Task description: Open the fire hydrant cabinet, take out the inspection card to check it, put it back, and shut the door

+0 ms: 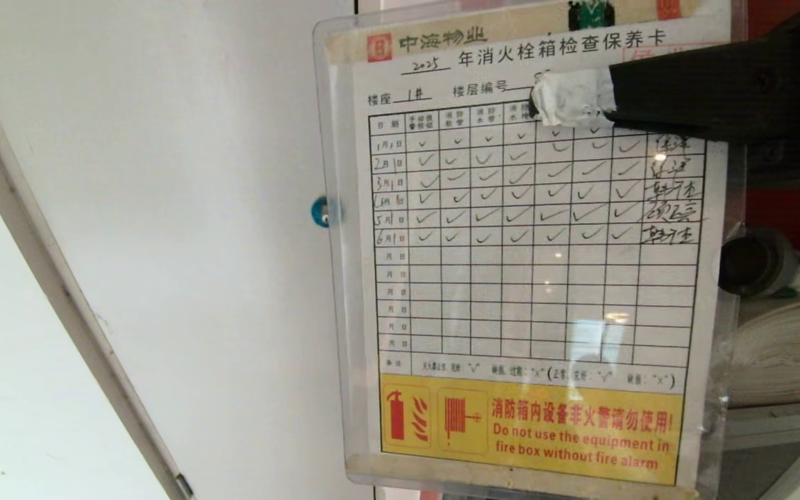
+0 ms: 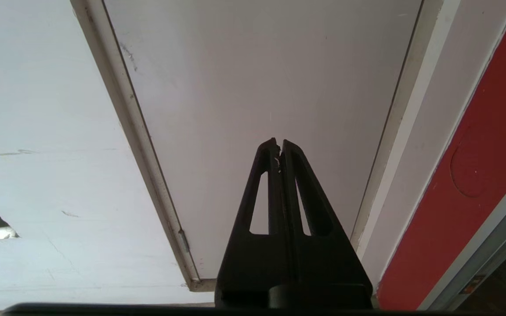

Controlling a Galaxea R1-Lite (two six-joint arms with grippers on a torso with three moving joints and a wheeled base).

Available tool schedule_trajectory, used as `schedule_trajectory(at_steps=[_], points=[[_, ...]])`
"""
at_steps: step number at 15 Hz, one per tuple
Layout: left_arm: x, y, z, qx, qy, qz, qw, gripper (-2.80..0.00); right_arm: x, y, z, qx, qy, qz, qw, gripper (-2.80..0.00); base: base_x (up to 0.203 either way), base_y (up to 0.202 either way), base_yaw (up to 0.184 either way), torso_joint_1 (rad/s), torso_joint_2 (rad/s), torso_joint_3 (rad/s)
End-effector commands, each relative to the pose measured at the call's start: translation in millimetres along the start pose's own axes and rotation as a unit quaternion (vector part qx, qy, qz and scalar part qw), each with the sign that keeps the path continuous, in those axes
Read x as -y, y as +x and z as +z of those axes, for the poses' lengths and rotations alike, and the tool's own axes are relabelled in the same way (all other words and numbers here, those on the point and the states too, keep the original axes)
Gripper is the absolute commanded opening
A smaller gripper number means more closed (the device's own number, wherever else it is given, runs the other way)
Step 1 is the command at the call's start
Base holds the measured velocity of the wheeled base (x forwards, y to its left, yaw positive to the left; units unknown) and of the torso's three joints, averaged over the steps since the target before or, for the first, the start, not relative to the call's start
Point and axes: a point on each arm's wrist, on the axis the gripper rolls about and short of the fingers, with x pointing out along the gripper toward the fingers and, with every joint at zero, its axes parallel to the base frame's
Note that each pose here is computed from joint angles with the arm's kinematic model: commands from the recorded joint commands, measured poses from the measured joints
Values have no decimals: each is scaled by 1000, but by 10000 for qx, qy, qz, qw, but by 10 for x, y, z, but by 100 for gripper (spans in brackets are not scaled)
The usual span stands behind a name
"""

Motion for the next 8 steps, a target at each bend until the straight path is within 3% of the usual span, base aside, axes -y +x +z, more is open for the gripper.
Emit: schedule_trajectory(at_steps=[1, 8], points=[[0, 4, -17, -25, 5, -1, 10000, -280, 31, 33, -14, -48, 48, 3, 10000, -280, 0, 0, 0, 0, 0, 0], [0, 4, -17, -25, 5, -1, 10000, -280, -14, -15, 1, 11, 5, 3, 10000, -280, 0, 0, 0, 0, 0, 0]])
